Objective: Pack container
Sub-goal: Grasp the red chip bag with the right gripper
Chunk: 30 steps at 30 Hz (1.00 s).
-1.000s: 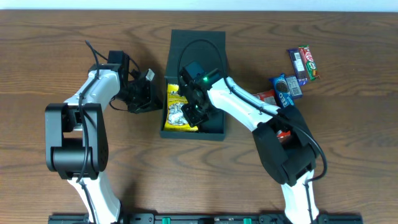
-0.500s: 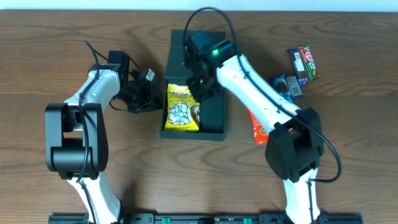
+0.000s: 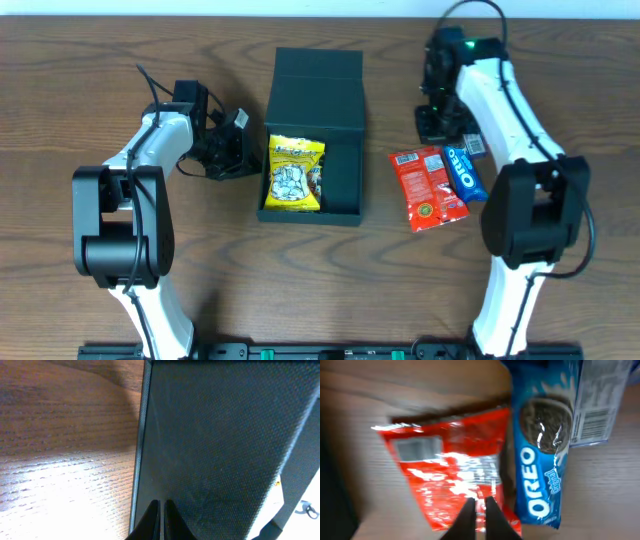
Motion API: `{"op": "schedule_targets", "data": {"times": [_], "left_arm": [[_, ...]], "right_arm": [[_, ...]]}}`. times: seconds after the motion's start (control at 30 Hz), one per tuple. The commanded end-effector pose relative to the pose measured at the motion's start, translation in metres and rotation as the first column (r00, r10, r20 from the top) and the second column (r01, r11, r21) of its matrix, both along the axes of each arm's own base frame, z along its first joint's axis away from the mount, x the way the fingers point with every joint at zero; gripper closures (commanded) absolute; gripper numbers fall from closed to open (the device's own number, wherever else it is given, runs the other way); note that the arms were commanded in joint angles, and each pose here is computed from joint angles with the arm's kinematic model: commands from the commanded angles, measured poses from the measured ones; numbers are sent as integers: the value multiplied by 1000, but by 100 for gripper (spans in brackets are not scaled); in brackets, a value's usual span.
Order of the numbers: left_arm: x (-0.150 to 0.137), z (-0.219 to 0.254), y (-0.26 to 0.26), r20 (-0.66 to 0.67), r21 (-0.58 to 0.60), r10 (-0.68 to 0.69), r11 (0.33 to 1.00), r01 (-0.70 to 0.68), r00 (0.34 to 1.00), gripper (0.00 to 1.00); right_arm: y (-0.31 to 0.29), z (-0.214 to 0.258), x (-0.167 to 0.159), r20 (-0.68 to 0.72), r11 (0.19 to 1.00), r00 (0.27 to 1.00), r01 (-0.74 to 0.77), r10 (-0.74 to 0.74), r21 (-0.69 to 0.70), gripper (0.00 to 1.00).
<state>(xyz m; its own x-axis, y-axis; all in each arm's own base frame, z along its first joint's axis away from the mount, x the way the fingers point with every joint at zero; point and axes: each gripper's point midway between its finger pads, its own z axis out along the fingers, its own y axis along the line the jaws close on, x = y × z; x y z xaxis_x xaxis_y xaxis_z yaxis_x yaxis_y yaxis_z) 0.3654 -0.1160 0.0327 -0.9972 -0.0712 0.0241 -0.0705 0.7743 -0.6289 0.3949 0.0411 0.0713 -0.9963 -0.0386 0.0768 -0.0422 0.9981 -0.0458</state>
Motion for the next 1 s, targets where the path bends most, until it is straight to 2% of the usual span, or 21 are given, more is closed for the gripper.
{"op": "schedule_targets", "data": {"times": [0.0, 0.03, 0.07, 0.17, 0.23, 0.37, 0.5, 0.57, 0.6, 0.63, 0.67, 0.83, 0.97], "left_arm": [[0, 2, -4, -4, -19, 2, 1000, -2, 1000, 94], [0, 2, -4, -3, -19, 2, 1000, -2, 1000, 94], [1, 2, -4, -1, -19, 2, 1000, -2, 1000, 94], [1, 2, -4, 0, -19, 6, 1000, -7, 1000, 94], [1, 2, -4, -2, -19, 8, 1000, -8, 1000, 94], [2, 2, -4, 0, -19, 8, 1000, -8, 1000, 94], [2, 2, -4, -2, -20, 13, 1000, -14, 1000, 94], [2, 2, -4, -3, -20, 13, 1000, -14, 1000, 94], [2, 2, -4, -3, -20, 13, 1000, -14, 1000, 94], [2, 2, -4, -2, -20, 13, 1000, -14, 1000, 94], [2, 2, -4, -2, -20, 13, 1000, -14, 1000, 94], [3, 2, -4, 1, -20, 13, 1000, -13, 1000, 94], [5, 3, -4, 9, -20, 13, 1000, -13, 1000, 94]], "right_arm": [[-12, -8, -10, -34, 999, 999, 9, -8, 53, 84], [-15, -12, -14, -49, 999, 999, 10, -7, 53, 74], [-17, -16, -17, -59, 999, 998, 3, 0, 53, 69], [-17, -27, -24, -79, 998, 997, -12, 16, 54, 64], [-17, -38, -30, -92, 998, 996, -13, 18, 53, 64], [-17, -50, -35, -98, 998, 995, -13, 18, 55, 67], [-12, -52, -31, -80, 997, 997, -18, 24, 70, 78], [-8, -52, -30, -77, 996, 997, -16, 23, 90, 80], [-6, -52, -29, -73, 995, 997, -15, 22, 100, 85], [-6, -52, -27, -62, 995, 998, -15, 21, 103, 96], [-6, -52, -25, -58, 994, 998, -15, 21, 104, 99], [-3, -53, -21, -39, 993, 999, -9, 14, 119, 98], [14, -37, -9, 1, 981, 1000, 3, -4, 196, 99]]}}
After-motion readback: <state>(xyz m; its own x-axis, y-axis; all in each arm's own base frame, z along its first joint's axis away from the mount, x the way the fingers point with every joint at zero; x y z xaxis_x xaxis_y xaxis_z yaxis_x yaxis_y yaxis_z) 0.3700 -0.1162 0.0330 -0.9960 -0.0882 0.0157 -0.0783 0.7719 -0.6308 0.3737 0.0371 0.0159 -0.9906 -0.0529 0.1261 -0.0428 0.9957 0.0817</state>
